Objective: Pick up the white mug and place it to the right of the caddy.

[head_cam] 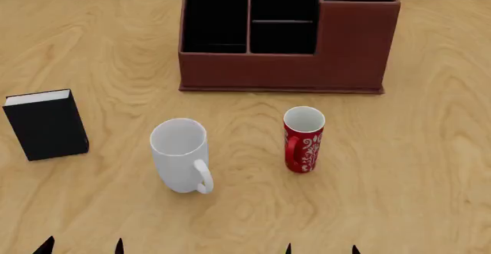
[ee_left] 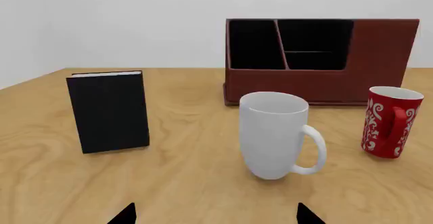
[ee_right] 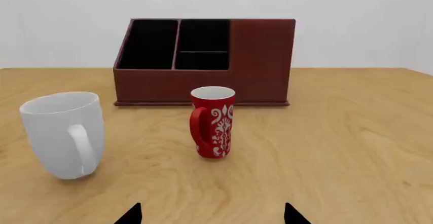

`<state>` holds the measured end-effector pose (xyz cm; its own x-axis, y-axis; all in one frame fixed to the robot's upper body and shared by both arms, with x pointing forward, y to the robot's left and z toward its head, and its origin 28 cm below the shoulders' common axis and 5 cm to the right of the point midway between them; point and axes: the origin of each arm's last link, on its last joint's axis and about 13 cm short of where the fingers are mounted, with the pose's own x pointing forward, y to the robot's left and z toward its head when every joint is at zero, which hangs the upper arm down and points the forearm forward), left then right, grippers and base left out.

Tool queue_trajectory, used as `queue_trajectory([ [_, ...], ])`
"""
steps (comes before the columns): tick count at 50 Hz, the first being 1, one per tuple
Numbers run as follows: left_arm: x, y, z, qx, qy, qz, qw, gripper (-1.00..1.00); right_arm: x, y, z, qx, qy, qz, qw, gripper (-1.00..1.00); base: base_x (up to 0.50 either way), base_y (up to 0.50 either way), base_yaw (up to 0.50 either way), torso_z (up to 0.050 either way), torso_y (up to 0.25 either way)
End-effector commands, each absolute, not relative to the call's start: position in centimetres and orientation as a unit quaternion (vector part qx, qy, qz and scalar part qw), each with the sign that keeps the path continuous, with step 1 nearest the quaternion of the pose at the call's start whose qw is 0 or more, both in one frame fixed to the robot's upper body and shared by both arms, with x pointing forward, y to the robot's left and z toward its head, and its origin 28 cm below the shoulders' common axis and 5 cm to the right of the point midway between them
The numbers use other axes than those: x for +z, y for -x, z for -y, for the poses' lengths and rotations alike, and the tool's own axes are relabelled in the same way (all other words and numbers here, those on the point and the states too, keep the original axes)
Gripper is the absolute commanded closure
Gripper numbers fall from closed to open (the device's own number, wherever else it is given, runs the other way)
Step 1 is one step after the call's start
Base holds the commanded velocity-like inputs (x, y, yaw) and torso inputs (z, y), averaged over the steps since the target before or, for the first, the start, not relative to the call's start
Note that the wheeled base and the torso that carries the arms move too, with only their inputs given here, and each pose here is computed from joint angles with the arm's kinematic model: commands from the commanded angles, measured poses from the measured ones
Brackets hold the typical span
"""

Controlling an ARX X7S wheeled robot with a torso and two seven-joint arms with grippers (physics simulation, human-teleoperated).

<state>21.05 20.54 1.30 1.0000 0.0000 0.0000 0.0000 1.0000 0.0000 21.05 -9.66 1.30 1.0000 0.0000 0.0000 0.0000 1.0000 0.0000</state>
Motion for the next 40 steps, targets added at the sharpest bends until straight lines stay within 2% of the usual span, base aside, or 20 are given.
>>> queue_trajectory([
  [1,1.4,-21.0,-20.5,0.0,0.0,0.0,1.0,-1.0,1.3,-21.1,9.7,0.0,0.0,0.0,1.0,-1.0,0.0,0.0,0.0,0.0,0.0],
  [3,1.3,-20.4,-20.9,-0.002,-0.016,0.032,0.999,-1.0,1.9,-20.7,9.6,0.003,-0.012,0.025,1.0,-1.0,0.0,0.0,0.0,0.0,0.0],
  [10,2.2,-19.9,-21.4,0.003,0.015,0.055,0.998,-1.0,2.3,-20.8,9.2,0.014,0.004,0.022,1.0,-1.0,0.0,0.0,0.0,0.0,0.0],
  [11,2.5,-19.8,-21.5,0.0,0.016,0.038,0.999,-1.0,3.0,-21.0,9.1,0.017,0.011,0.025,0.999,-1.0,0.0,0.0,0.0,0.05,0.0],
  [18,7.3,-21.0,-21.2,0.0,0.032,0.091,0.995,-1.0,9.0,-21.7,9.8,0.02,0.05,0.067,0.996,-1.0,0.0,0.0,0.0,0.05,0.0],
  [23,9.4,-22.3,-21.2,0.012,0.042,0.107,0.993,-1.0,11.1,-22.3,10.1,0.018,0.061,0.082,0.995,-1.0,0.0,0.0,0.0,0.05,0.0],
  [30,11.1,-22.7,-20.9,0.01,0.035,0.127,0.991,-1.0,11.9,-22.5,10.3,0.017,0.062,0.095,0.993,-1.0,0.0,0.0,0.0,0.05,0.0],
  [40,10.8,-23.0,-21.3,0.024,0.038,0.132,0.99,-1.0,11.9,-22.0,10.0,0.026,0.063,0.098,0.993,-1.0,0.0,0.0,0.0,0.05,0.0],
])
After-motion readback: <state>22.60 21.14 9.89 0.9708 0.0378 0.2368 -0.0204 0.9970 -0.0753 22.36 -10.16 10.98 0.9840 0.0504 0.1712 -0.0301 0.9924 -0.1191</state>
